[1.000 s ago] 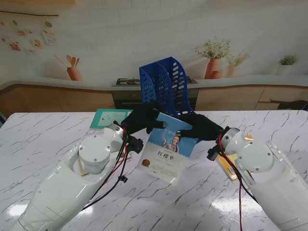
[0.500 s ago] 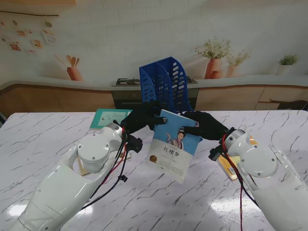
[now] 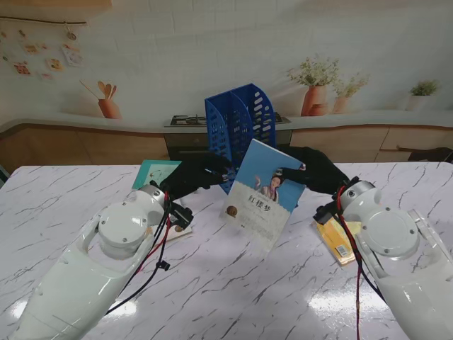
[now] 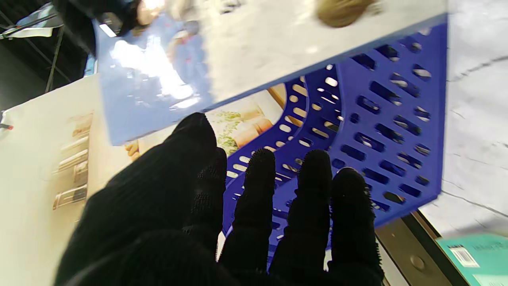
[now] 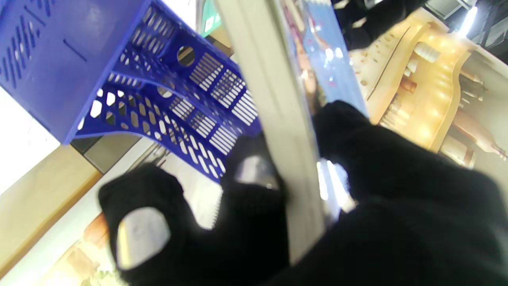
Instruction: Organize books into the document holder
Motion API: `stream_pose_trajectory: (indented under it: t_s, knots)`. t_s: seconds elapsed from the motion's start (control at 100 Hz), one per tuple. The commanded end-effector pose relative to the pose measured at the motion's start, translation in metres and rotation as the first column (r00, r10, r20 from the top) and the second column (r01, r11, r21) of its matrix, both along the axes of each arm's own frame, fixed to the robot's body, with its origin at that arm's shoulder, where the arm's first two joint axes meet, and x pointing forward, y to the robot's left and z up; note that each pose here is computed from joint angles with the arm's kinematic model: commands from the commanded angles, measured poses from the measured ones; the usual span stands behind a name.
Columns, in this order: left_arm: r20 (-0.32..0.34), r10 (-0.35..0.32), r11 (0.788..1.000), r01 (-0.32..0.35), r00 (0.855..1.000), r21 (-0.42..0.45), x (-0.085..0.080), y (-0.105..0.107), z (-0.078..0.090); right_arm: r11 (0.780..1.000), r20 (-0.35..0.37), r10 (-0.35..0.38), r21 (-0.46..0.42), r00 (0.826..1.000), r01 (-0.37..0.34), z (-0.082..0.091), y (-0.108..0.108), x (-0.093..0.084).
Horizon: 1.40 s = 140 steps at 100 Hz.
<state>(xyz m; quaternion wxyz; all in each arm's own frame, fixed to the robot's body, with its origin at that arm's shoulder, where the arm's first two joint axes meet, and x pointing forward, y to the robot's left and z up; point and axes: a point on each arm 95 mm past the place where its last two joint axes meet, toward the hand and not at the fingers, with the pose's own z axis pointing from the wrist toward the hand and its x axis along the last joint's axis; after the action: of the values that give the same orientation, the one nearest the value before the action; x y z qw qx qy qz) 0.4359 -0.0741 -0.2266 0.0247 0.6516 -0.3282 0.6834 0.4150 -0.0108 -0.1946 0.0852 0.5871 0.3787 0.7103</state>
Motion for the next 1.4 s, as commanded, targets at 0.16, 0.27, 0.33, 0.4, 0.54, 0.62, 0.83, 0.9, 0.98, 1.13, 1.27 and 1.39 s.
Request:
stream_pose_trajectory:
  t_s: [0.16,0.27,0.33,0.4,0.54,0.62,0.83,0.9,0.98,1.13,1.27,1.39]
  knots:
    - [-0.053,0.026,0.999,-0.024,0.998,0.029,-0.011,0.012,-0.026,0.997,0.092,-0.076,-0.024,0.993,0.078,0.039,-0.007,0.013]
    - [-0.075,0.032,0.998,-0.028,0.997,0.050,-0.015,0.018,-0.037,0.991,0.110,-0.120,-0.040,0.987,0.125,0.055,-0.016,0.024]
    - [-0.086,0.037,0.998,-0.032,0.996,0.058,-0.016,0.022,-0.043,0.987,0.108,-0.144,-0.051,0.984,0.150,0.063,-0.020,0.029]
    - [-0.094,0.045,0.998,-0.040,0.995,0.056,-0.018,0.026,-0.050,0.983,0.105,-0.163,-0.069,0.981,0.171,0.070,-0.024,0.033]
    - [-0.118,0.055,0.997,-0.049,0.992,0.053,-0.021,0.032,-0.060,0.974,0.108,-0.197,-0.095,0.974,0.207,0.078,-0.031,0.041]
    - [-0.129,0.059,0.997,-0.053,0.990,0.053,-0.022,0.035,-0.066,0.967,0.115,-0.223,-0.101,0.968,0.234,0.081,-0.034,0.045]
    - [-0.181,0.066,0.997,-0.059,0.981,0.045,-0.024,0.041,-0.081,0.952,0.113,-0.261,-0.133,0.959,0.275,0.087,-0.040,0.057]
    - [-0.194,0.073,0.997,-0.065,0.978,0.046,-0.025,0.042,-0.086,0.948,0.096,-0.274,-0.142,0.957,0.285,0.085,-0.041,0.063]
    - [-0.207,0.074,0.997,-0.067,0.975,0.042,-0.027,0.042,-0.090,0.941,0.089,-0.290,-0.152,0.953,0.301,0.083,-0.041,0.071]
    - [-0.227,0.076,0.997,-0.070,0.971,0.034,-0.029,0.043,-0.096,0.930,0.084,-0.318,-0.168,0.944,0.328,0.078,-0.039,0.086]
    - [-0.243,0.073,0.997,-0.067,0.967,0.035,-0.030,0.044,-0.100,0.926,0.081,-0.321,-0.181,0.944,0.330,0.074,-0.035,0.100]
    - [-0.256,0.083,0.996,-0.072,0.963,0.050,-0.031,0.045,-0.102,0.922,0.096,-0.324,-0.189,0.941,0.337,0.071,-0.027,0.109]
